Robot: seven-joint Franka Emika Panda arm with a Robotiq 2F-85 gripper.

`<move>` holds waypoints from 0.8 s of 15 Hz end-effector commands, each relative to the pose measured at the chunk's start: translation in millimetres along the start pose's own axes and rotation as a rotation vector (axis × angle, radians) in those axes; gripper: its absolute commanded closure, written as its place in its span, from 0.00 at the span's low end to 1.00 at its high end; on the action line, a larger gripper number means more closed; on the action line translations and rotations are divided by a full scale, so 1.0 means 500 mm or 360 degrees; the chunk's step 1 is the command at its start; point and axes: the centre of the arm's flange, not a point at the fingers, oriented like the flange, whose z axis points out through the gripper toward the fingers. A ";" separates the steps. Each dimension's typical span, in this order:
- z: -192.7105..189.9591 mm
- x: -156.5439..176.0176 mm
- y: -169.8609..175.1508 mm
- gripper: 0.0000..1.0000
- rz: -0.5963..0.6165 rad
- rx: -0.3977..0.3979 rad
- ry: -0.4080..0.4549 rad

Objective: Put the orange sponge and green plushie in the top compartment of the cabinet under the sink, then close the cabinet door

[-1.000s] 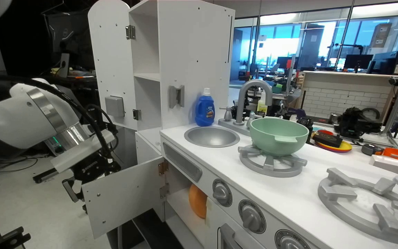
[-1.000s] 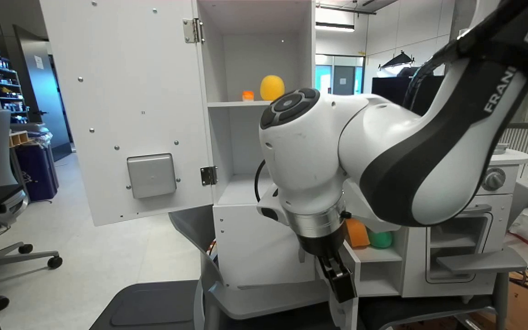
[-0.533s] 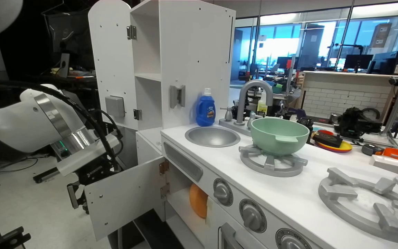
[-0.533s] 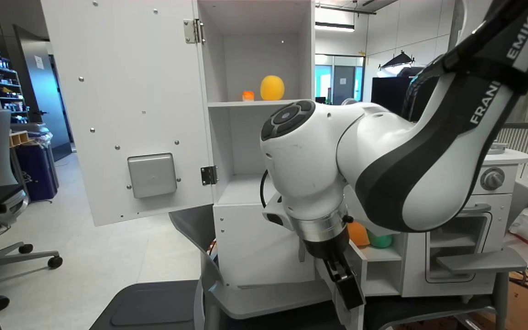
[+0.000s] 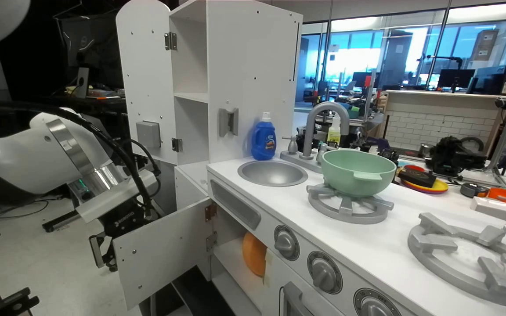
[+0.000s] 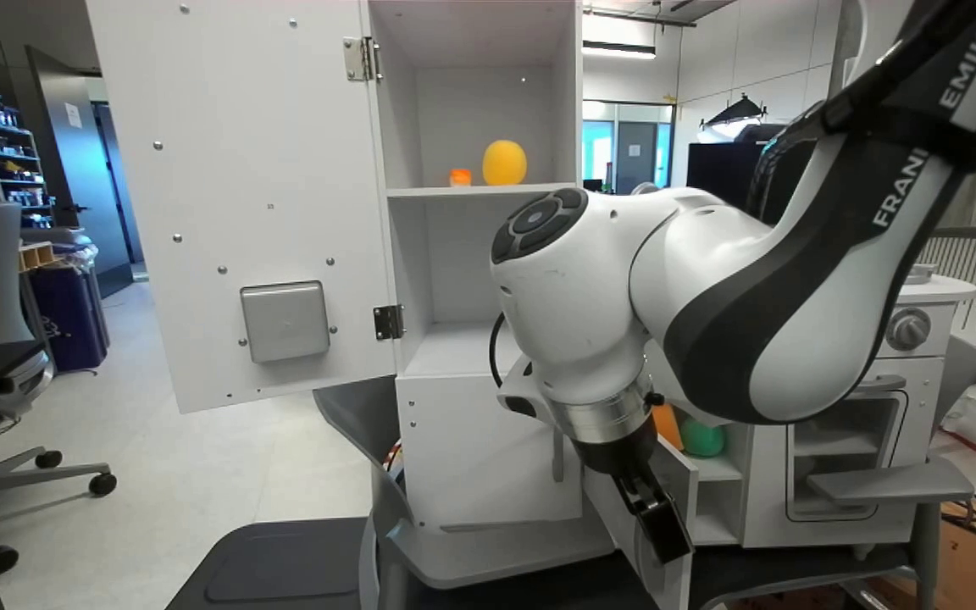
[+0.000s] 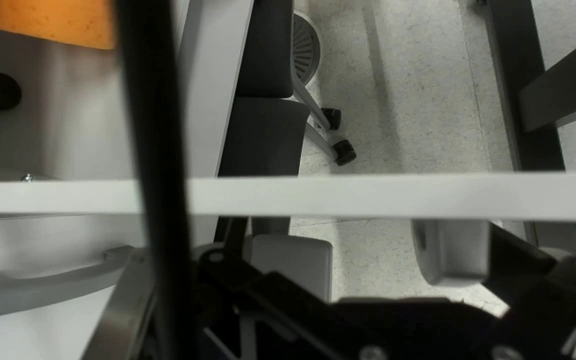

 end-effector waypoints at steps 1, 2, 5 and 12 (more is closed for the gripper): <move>0.036 -0.079 0.126 0.00 0.0131 -0.0110 -0.0171; 0.039 -0.084 0.126 0.00 0.0123 -0.0109 -0.0174; 0.049 -0.101 0.131 0.00 0.0085 -0.0107 -0.0190; 0.097 -0.168 0.149 0.00 0.0073 -0.0155 -0.0336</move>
